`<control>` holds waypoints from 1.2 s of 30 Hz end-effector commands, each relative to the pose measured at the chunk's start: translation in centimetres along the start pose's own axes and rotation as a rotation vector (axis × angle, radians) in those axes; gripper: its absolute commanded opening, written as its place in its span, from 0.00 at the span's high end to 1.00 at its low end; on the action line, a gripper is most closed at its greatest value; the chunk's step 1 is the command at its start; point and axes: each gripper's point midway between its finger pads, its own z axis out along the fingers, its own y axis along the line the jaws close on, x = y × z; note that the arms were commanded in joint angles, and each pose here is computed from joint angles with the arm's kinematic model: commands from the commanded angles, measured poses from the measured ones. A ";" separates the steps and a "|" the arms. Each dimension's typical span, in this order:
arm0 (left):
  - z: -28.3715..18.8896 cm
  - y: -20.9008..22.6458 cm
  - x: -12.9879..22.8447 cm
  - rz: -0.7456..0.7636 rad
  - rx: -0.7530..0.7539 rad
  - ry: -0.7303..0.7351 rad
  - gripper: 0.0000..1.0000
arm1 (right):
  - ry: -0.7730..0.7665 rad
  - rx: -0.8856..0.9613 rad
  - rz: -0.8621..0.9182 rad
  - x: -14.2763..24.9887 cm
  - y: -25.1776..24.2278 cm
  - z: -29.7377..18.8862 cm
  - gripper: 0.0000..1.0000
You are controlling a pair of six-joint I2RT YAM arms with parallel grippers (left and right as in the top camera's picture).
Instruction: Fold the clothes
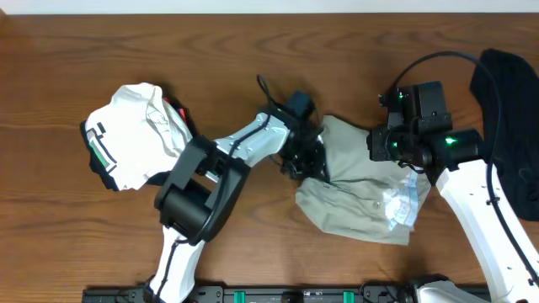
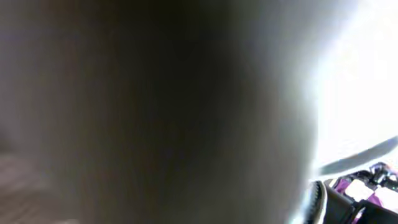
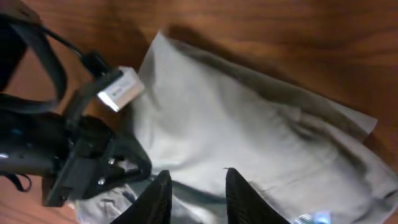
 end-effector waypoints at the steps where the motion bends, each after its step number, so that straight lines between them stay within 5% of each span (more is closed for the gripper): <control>1: -0.3 0.1 -0.1 0.014 0.001 0.002 0.94 | -0.003 0.022 0.018 -0.1 -0.6 0.0 0.73; 6: -5.3 -1.6 -1.2 0.049 0.006 -0.112 0.94 | 0.011 0.060 0.020 0.3 -1.2 0.0 0.73; 15: -26.9 -1.6 -0.8 0.030 -0.088 -0.661 0.94 | 0.016 0.063 0.021 0.4 -1.3 0.0 0.73; 22: -39.0 8.6 4.9 -0.250 -0.213 -0.920 0.94 | -0.003 0.058 0.046 0.0 -1.2 0.0 0.73; 32: -42.5 24.9 12.3 -0.759 -0.441 -0.931 0.92 | -0.006 0.058 0.066 -0.1 -1.2 0.0 0.75; 34: -42.6 26.4 13.2 -0.808 -0.457 -0.924 0.82 | -0.004 0.058 0.075 0.0 -1.2 0.0 0.75; 36: -42.6 27.1 13.7 -0.841 -0.449 -0.925 0.48 | -0.004 0.058 0.075 0.0 -1.2 0.0 0.75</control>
